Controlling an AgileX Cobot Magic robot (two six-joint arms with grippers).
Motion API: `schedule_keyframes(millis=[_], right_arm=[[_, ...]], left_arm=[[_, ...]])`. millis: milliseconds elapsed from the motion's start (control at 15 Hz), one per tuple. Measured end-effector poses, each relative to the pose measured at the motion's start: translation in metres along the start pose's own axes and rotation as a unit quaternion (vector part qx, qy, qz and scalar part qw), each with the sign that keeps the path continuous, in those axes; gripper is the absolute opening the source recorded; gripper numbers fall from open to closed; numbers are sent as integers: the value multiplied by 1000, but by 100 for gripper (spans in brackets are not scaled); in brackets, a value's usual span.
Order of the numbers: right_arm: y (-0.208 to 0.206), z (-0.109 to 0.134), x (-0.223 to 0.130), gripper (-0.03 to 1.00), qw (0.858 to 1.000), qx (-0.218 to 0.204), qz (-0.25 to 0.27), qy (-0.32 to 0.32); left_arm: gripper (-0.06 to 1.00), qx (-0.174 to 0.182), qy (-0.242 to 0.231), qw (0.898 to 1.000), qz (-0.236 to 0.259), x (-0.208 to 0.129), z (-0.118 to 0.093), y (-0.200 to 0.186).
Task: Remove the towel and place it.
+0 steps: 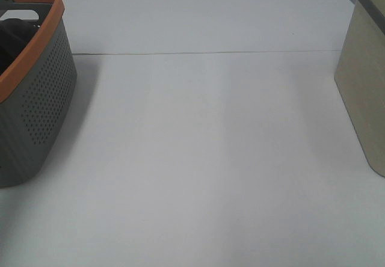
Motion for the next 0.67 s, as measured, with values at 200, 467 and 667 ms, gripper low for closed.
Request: schedule_keyframes(millis=[200, 467, 667], right_arm=[[0, 0, 0, 74, 1000, 0, 0, 0], [0, 0, 0, 74, 1000, 0, 0, 0], [0, 0, 0, 74, 1000, 0, 2, 0]], left_arm=[[0, 34, -1, 999, -40, 2, -8, -43], [0, 72, 22, 991, -107, 9, -18, -88], [0, 101, 9, 974, -200, 28, -16, -117]])
Point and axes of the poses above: a point on each arm's last joint axis where the gripper is mounted, y pointing out along that axis toward the gripper, z along the wrist's bending axis when the last joint is at zero, x = y × z, the point moved 2 cm from there along y, pointing out along that axis toward the gripper, and after that the axes turned 11 degrees about y, right-handed, at the moved point
